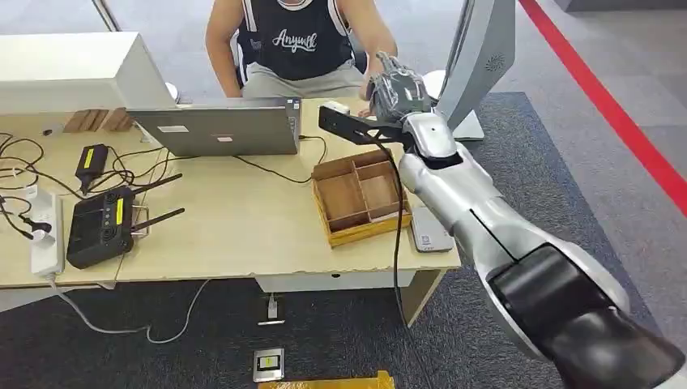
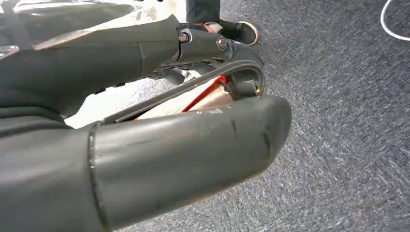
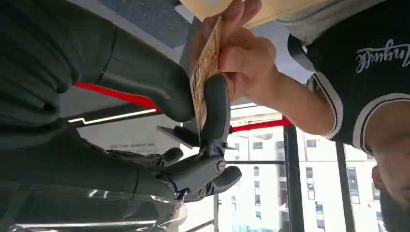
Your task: Pass the card to the sensor for recognition and then transmit it.
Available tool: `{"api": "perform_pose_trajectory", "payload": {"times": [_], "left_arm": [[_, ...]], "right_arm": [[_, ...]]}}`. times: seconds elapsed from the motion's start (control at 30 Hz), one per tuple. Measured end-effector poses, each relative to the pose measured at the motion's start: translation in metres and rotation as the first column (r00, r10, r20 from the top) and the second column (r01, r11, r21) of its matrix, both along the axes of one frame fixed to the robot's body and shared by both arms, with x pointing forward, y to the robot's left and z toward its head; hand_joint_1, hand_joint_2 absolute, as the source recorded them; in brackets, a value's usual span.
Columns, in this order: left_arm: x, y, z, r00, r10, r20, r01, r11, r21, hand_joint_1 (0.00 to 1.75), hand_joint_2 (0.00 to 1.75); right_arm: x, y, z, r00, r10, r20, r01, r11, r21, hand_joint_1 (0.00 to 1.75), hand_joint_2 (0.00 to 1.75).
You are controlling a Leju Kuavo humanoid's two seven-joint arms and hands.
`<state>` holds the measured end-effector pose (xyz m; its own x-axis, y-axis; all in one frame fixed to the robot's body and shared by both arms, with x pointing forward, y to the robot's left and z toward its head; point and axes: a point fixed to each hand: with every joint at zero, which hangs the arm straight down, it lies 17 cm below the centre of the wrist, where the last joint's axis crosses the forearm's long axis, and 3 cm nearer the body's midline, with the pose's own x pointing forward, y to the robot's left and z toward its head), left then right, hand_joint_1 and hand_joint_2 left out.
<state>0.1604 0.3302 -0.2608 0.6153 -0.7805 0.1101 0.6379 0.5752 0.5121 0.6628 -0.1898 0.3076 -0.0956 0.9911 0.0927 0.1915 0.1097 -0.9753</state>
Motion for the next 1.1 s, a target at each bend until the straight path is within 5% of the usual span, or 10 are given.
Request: {"api": "perform_pose_trajectory", "payload": {"times": [0.1, 0.13, 1.1], "left_arm": [[0.000, 0.000, 0.000, 1.000, -0.001, 0.000, 0.001, 1.000, 0.000, 0.00, 0.00], [0.000, 0.000, 0.000, 1.000, -0.001, 0.000, 0.001, 1.000, 0.001, 0.00, 0.00], [0.002, 0.000, 0.001, 1.000, -0.013, 0.004, 0.013, 1.000, 0.005, 0.00, 0.00]], "right_arm": [[0.000, -0.001, -0.002, 1.000, -0.002, -0.004, 0.002, 1.000, -0.003, 1.75, 1.75], [0.000, -0.001, -0.003, 1.000, -0.004, -0.006, 0.004, 1.000, -0.005, 0.00, 0.00], [0.003, -0.034, 0.000, 0.998, -0.053, 0.039, 0.051, 0.997, 0.052, 0.00, 0.00]]}}
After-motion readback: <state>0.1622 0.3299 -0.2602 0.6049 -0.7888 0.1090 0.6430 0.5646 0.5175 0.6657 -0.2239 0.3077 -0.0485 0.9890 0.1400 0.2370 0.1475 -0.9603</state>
